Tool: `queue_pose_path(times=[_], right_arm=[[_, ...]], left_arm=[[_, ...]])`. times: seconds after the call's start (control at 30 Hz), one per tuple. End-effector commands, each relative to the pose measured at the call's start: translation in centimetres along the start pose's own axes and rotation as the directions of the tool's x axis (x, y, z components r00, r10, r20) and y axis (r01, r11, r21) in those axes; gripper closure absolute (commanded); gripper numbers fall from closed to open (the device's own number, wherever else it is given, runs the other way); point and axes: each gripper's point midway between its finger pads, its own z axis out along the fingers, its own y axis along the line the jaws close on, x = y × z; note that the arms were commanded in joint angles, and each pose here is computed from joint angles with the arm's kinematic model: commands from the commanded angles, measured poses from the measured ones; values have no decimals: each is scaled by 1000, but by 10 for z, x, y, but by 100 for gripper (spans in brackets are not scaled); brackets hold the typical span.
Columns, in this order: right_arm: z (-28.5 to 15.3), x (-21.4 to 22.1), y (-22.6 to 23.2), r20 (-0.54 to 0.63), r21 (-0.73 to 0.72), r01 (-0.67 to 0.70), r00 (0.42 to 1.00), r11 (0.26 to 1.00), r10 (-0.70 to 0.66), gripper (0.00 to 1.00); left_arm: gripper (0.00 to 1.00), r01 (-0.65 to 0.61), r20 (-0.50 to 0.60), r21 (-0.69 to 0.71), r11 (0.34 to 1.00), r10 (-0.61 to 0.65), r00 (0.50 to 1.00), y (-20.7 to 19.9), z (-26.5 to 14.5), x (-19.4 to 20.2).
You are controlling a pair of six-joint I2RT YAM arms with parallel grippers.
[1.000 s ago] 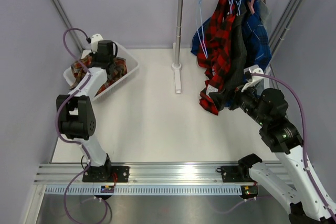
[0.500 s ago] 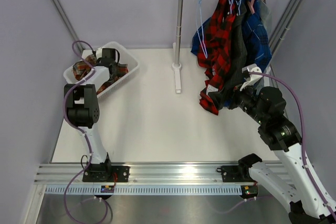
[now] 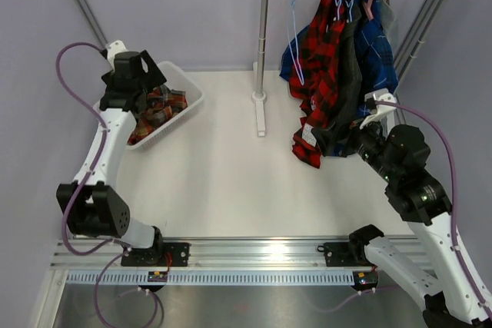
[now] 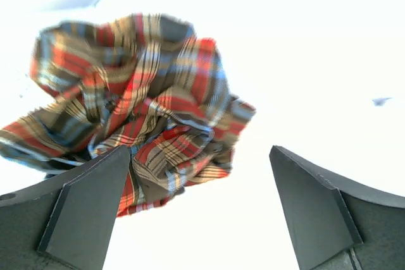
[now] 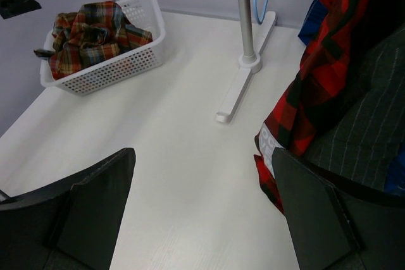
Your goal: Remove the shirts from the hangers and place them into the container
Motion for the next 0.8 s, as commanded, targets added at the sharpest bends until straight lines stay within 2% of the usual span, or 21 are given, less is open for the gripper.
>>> queue_pose_path(times=[0.0,0.1,0.2,0.23,0.3,0.37,0.4,0.43,0.53,0.6,0.77], right_arm=[[-15,-53,-6,118,81,13,993,997,-22,1],[-14,-77,-25,118,214,-9,993,977,-16,1],[0,-96,-43,93,328,-5,995,945,-27,1],[2,-99,-50,83,371,4,996,929,-37,1],[17,-114,-53,78,395,12,996,919,-47,1],[34,-128,-52,78,388,30,995,921,-65,2],[42,-132,-52,75,389,36,995,921,-71,5],[57,-137,-54,58,393,49,995,918,-78,7],[82,-137,-61,9,416,76,996,906,-88,9],[109,-130,-70,-27,443,88,996,892,-85,9],[151,-104,-104,-83,525,88,995,847,-52,15]], left_arm=[[1,-15,44,102,995,10,999,-6,-52,-27],[1,-53,55,193,980,43,998,-9,-90,-28],[1,-120,13,307,944,122,992,-12,-112,-1],[1,-149,41,363,920,144,989,-13,-132,0],[1,-181,15,400,899,191,982,-4,-138,29],[1,-223,51,441,869,224,973,3,-157,39],[1,-225,24,440,869,239,971,9,-155,61],[1,-233,66,462,856,229,971,10,-169,60],[1,-231,52,481,846,235,971,19,-171,84],[1,-244,96,485,840,225,969,21,-176,84],[1,-255,85,519,816,248,965,15,-177,97]])
